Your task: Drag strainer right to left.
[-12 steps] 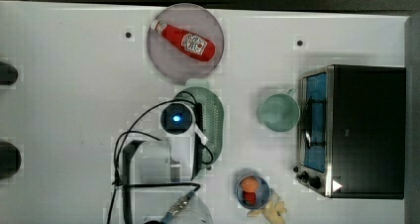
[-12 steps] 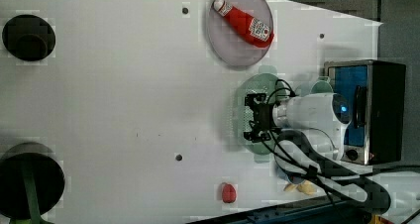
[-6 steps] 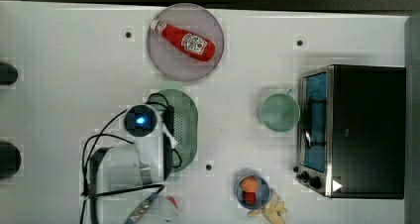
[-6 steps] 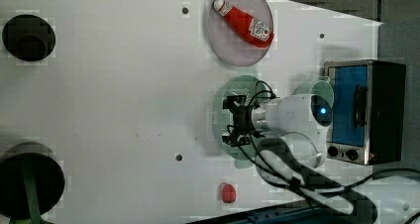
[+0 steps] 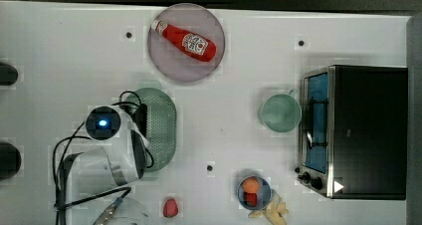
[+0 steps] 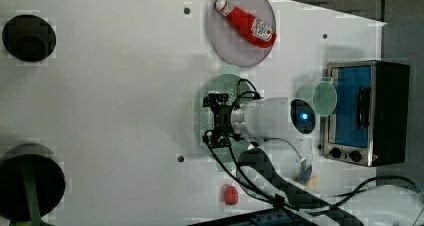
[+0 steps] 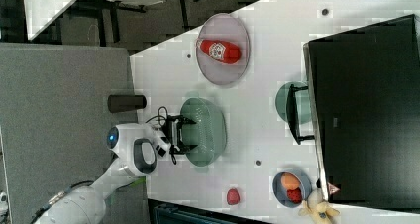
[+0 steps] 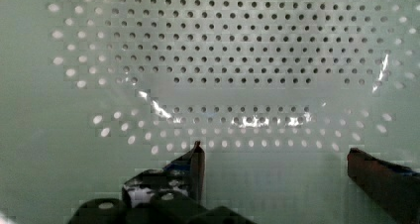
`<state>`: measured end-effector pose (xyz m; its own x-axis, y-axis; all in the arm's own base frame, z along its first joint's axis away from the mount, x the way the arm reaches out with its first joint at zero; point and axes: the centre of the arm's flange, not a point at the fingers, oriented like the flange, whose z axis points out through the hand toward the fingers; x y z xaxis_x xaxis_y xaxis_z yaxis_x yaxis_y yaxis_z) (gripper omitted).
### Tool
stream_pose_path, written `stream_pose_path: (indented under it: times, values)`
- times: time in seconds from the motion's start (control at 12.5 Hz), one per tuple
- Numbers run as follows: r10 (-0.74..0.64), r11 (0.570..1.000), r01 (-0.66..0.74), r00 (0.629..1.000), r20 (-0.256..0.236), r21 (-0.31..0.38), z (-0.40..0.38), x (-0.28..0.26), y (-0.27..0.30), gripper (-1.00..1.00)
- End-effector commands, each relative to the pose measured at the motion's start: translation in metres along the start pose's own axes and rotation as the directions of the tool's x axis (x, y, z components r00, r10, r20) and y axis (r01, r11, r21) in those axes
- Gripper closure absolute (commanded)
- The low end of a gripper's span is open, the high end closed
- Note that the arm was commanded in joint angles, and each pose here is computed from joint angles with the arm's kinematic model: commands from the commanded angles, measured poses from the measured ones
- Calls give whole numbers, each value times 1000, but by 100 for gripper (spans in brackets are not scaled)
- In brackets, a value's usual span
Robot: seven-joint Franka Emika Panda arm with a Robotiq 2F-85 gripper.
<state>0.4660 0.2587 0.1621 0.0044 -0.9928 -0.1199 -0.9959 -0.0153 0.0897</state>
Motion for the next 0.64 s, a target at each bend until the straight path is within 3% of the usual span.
stream_pose_path:
  times: [0.08,0.4,0.64]
  values:
    - [28,1000,-29,999,14,7,9,-48,-1,-100]
    - [-13,1000,13,999,30,14,18,-87,-1,-100]
    - [29,999,-30,998,47,23,21,-116,-1,-100]
